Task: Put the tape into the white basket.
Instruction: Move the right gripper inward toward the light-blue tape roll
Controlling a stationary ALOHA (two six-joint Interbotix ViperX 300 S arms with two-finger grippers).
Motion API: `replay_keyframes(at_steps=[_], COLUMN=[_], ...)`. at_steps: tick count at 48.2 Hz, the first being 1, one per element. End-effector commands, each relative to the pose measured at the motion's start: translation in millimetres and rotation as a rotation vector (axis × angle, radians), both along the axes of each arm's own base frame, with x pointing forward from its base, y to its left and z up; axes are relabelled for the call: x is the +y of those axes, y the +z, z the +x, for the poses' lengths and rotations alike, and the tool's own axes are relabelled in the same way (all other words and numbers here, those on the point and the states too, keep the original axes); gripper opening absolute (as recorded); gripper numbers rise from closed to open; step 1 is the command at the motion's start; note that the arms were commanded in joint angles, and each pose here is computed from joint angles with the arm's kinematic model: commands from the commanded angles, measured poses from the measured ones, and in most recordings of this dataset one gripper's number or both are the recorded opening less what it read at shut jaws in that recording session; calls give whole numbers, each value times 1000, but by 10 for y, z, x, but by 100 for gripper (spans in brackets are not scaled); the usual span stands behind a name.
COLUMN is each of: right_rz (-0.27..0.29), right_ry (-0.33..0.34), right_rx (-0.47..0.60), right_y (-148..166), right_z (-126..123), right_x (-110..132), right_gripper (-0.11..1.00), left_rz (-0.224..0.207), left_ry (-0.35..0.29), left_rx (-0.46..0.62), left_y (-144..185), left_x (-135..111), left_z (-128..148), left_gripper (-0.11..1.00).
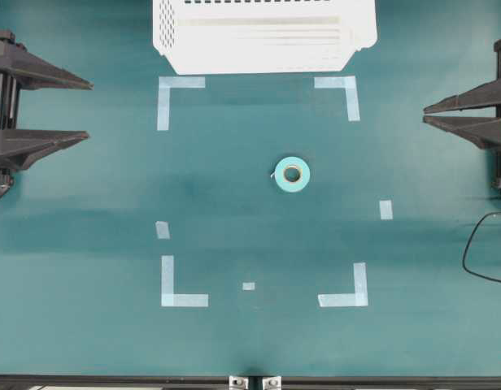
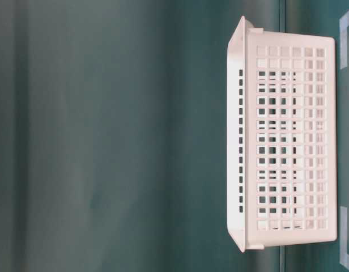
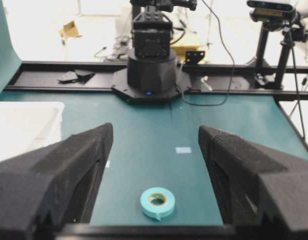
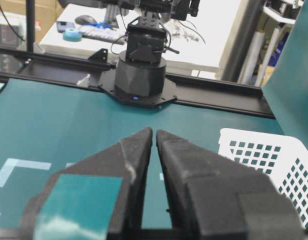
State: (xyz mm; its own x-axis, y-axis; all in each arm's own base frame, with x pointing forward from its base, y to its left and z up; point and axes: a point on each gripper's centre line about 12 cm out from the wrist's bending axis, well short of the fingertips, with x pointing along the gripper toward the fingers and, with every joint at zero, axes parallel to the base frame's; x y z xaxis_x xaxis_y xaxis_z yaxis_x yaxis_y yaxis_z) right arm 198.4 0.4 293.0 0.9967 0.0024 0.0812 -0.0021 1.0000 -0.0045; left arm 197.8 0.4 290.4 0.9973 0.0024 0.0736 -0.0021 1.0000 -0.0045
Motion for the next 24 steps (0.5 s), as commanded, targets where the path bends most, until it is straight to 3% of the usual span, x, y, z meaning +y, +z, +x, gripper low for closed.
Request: replay_keyframes(at_steps=[1, 3, 7, 10, 20, 24], right_rz=[6, 6, 5, 8, 44, 57], right_ry=[0, 0, -1, -3, -1, 0], right_rx=[-3, 8, 29, 44, 54, 54], right_y=[8, -29, -80, -110, -120, -131], right_z=[11, 10, 21, 35, 62, 53], right_x=[0, -1, -3, -6, -7, -7], right_gripper=[24, 22, 6, 1, 2, 15], left_rz=[-35, -35, -31, -25, -27, -28], left_ry=[-7, -12, -29, -42, -48, -46], left_rx=[-17, -14, -4, 2, 44, 54], left_y=[25, 14, 2, 1, -86, -130], left_x=[-16, -25, -60, -89, -105, -101], left_z=[7, 11, 33, 58, 117, 109], left_gripper=[24, 22, 5, -3, -11, -11])
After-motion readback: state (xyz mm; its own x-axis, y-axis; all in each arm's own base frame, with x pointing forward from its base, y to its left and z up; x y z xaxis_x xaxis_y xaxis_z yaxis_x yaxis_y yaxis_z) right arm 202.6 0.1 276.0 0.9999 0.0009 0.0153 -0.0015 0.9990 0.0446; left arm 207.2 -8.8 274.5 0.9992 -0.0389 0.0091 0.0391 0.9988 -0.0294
